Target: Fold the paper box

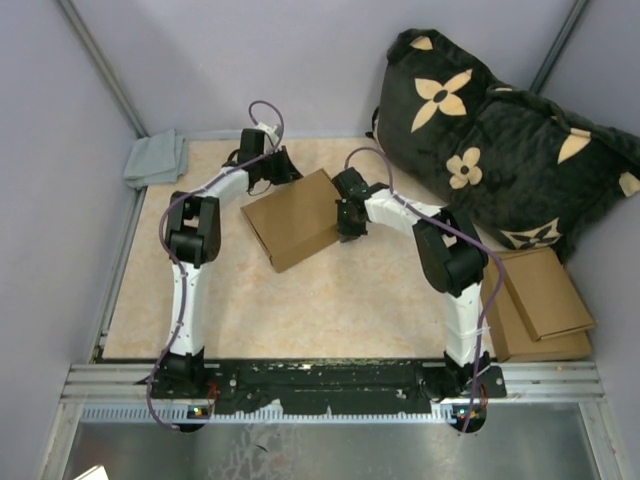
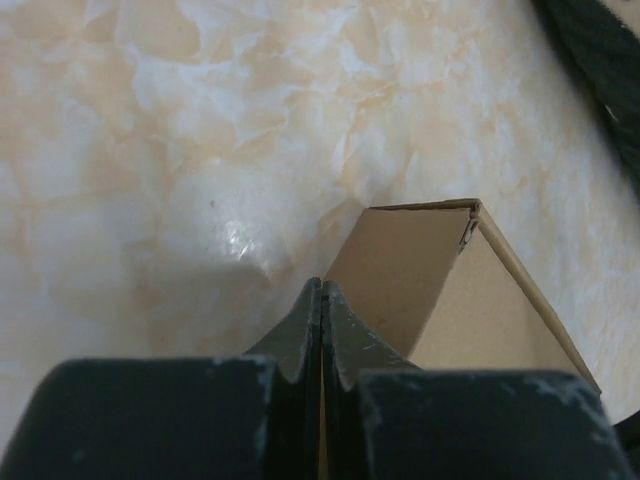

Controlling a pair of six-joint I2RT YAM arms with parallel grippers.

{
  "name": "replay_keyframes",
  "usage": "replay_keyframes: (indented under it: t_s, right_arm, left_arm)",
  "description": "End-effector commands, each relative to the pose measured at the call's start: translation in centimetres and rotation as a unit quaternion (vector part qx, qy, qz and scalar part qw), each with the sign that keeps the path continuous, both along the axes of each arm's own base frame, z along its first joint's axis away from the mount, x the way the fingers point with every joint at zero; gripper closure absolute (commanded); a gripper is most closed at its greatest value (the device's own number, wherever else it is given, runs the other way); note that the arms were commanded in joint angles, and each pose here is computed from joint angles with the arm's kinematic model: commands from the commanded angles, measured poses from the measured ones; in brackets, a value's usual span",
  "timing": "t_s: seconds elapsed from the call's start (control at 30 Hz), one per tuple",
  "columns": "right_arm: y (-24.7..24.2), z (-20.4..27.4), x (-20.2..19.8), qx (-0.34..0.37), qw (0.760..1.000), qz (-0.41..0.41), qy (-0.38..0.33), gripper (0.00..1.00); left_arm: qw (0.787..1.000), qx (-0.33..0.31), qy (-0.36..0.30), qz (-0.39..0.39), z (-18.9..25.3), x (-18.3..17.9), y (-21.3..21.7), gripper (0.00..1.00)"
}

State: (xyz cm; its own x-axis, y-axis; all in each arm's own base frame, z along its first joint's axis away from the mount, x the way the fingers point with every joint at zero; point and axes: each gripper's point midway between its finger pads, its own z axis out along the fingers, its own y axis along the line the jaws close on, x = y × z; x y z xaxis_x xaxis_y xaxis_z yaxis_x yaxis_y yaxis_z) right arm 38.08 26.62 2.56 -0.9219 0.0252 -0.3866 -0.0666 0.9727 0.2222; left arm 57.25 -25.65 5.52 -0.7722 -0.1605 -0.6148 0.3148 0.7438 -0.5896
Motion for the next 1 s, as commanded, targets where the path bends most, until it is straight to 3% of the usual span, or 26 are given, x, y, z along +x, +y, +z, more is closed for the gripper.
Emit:
replay_keyframes:
  t_s: [0.0, 0.17, 0.37, 0.5, 0.7, 0.97]
  right_arm:
    - [4.7, 4.0, 5.1, 0.113, 0.985, 0.011, -0.130, 1.00]
    - [4.0, 6.5, 1.1, 0.151, 0.973, 0.043, -0.169, 0.98]
    - [3.8, 7.5, -4.8, 0.140, 0.971, 0.107, -0.163, 0.98]
    - [5.9, 7.9, -8.5, 0.130, 0.967, 0.151, -0.157, 0.98]
    - [10.3, 7.4, -10.5, 0.167, 0.960, 0.184, -0.131, 0.99]
    - [16.0, 10.0, -15.1, 0.195, 0.920, 0.303, -0.152, 1.00]
  left_arm:
    - [0.987, -0.032, 0.117, -0.104, -1.6, -9.4, -5.3, 1.00]
    - [0.987, -0.026, 0.132, -0.089, -1.4, -9.8, -4.7, 1.00]
    - [0.985, -0.017, 0.155, -0.074, -1.0, -10.1, -3.8, 1.00]
    - [0.985, -0.012, 0.158, -0.068, -0.9, -10.7, -3.4, 1.00]
    - [0.983, -0.007, 0.173, -0.063, -1.0, -11.8, -2.9, 1.00]
    - [0.982, 0.011, 0.179, -0.064, -0.8, -13.6, -1.9, 0.97]
